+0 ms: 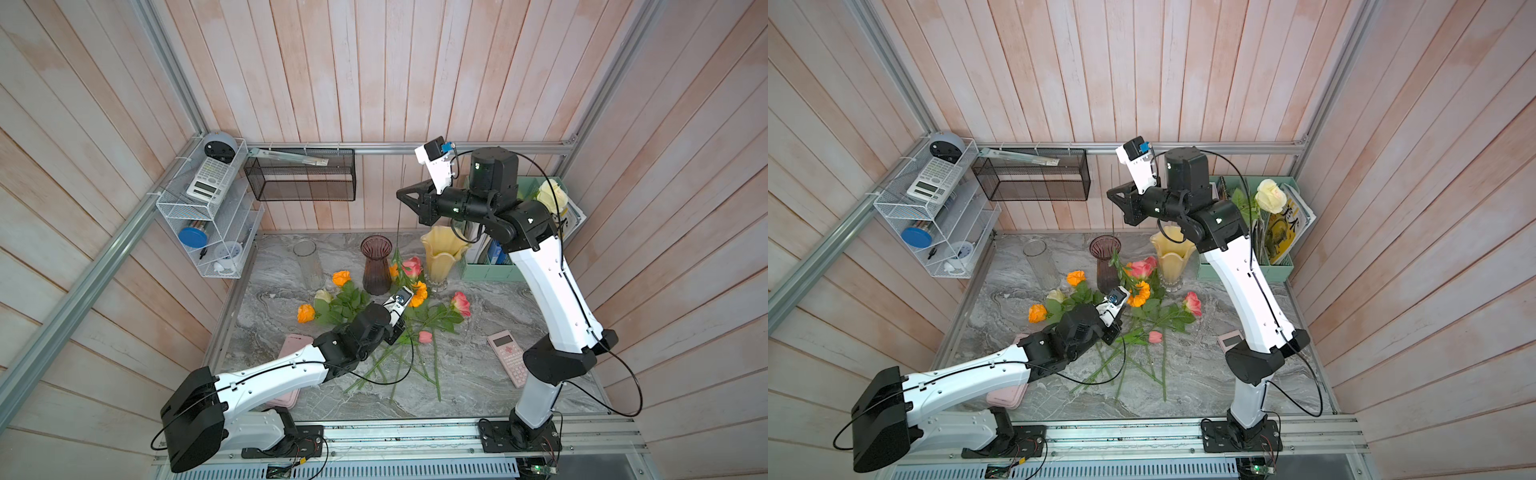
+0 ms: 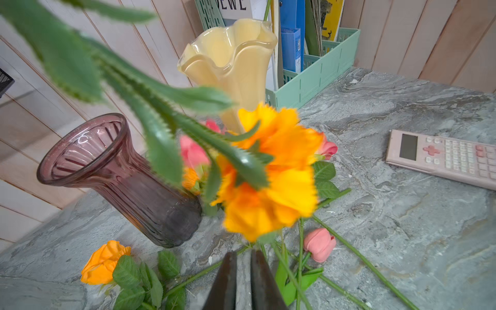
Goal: Arrange the flowers in different vases according to their colors
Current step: Pick up the flower at the center of the board, then place the flower at the center of the board.
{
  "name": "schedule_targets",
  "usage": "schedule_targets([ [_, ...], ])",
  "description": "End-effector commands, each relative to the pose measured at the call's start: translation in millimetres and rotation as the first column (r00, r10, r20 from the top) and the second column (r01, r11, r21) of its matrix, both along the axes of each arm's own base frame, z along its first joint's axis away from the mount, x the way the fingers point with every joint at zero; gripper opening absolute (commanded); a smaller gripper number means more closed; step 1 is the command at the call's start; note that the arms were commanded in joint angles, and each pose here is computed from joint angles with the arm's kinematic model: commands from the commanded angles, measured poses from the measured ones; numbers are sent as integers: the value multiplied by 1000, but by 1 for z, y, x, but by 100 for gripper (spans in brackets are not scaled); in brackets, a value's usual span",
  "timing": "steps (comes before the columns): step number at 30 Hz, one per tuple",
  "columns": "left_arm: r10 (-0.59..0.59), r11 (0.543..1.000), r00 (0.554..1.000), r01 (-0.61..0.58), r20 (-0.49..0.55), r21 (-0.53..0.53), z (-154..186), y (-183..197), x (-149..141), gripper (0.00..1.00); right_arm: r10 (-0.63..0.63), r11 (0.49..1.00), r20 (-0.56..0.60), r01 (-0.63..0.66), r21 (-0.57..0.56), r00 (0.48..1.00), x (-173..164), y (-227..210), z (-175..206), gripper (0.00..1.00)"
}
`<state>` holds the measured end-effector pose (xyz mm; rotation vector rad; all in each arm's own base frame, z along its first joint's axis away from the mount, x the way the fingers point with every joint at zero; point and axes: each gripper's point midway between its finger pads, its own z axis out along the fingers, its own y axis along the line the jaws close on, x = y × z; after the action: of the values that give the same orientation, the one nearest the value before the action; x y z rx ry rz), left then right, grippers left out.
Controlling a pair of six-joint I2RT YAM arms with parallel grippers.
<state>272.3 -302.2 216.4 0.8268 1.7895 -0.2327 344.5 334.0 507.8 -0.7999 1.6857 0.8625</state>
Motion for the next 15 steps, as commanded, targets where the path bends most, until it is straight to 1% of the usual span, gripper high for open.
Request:
schedule_targets([
  [1, 8, 1000, 1000, -8, 7, 11, 0, 2, 2, 15, -40, 999, 24, 40, -7, 999, 15, -1, -5, 0],
  [3, 0, 1000, 1000, 0, 11, -1, 4, 2, 0, 13, -83, 996, 30, 84, -24, 996, 22, -7, -7, 0],
  [6, -4, 1000, 1000, 4, 19, -11, 9, 3, -2, 11, -124, 992, 48, 125, -19, 991, 27, -17, -3, 0],
  [11, 0, 1000, 1000, 0, 13, 3, 6, 3, -1, 10, -158, 987, 75, 159, -9, 985, 20, -37, 12, 0],
  [12, -10, 1000, 1000, 10, 2, -1, 4, 1, -2, 12, -178, 984, 80, 179, -14, 981, 19, -44, 15, 0],
  [15, -70, 998, 996, 69, -59, -12, -6, -9, -11, 31, -236, 970, 81, 239, -30, 968, 14, -66, 16, 0],
])
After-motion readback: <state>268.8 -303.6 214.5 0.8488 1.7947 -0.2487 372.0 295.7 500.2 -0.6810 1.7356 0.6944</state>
